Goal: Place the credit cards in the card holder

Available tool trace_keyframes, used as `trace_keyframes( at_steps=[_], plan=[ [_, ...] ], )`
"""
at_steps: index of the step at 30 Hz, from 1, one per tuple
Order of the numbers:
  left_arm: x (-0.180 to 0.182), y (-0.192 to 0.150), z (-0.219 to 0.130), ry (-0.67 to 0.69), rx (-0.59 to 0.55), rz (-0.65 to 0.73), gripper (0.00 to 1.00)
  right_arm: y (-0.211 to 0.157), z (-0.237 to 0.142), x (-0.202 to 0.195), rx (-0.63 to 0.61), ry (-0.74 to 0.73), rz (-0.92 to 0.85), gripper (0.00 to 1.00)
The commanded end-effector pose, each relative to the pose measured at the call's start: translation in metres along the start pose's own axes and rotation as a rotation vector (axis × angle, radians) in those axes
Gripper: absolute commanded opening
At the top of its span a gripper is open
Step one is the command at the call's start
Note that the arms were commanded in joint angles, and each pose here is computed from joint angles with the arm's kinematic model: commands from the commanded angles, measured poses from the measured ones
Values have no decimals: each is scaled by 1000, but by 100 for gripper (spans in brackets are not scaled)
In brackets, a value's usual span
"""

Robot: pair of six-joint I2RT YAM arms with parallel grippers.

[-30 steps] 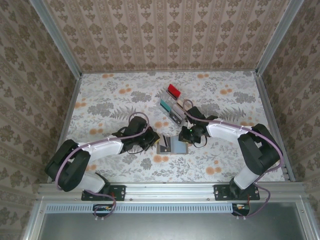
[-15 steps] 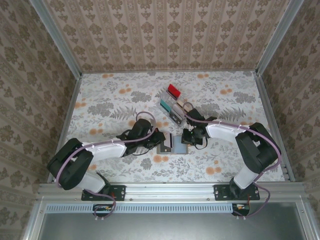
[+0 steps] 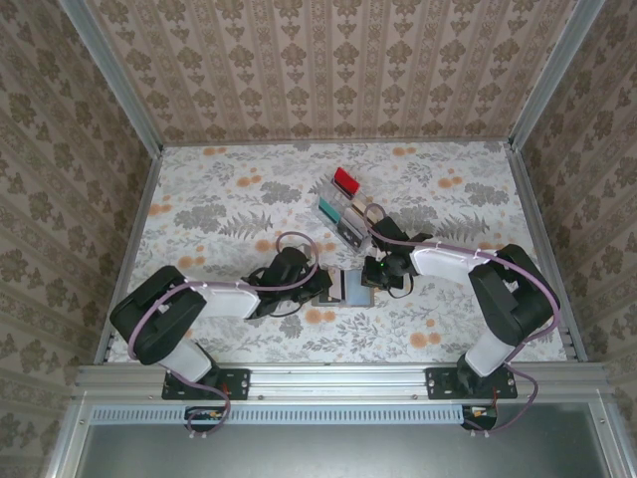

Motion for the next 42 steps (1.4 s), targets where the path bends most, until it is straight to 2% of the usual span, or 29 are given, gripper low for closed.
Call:
trace_keyframes(
  at_steps=[1, 6, 14, 20, 26, 32, 38, 42],
  plan=[
    [9, -1, -7, 45, -36, 26, 0, -17, 17, -26, 59, -105, 26, 15],
    [8, -4, -4, 68, -25, 65, 0, -16, 18, -26, 57, -100, 27, 15],
    [1, -15, 10, 8, 8, 89, 2, -17, 22, -27, 66, -97, 35, 15],
    [6, -17, 12, 20, 6, 89, 3, -15, 22, -25, 62, -93, 39, 16],
    [13, -17, 9, 48, -8, 111, 5, -10, 6, -19, 22, -75, 48, 20],
    [12, -15, 10, 36, -20, 132, 6, -8, -8, -27, -13, -115, 64, 23],
    [7, -13, 10, 1, -39, 139, 8, -15, -2, -38, 8, -158, 75, 24],
    [3, -15, 15, -27, -25, 134, 9, -17, 7, -35, 31, -121, 82, 23]
  ],
)
Point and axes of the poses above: each hand's point on the last joint's axis, 136 mm out from that joint toward the fingers, its own z axis out along the fingers, its own x axis along the line the jaws close on, y = z × x, the point moved 4 cm from there along -z, back along the fingers, and after that the axes turned 6 degrees about -z, right-handed, at the moved point
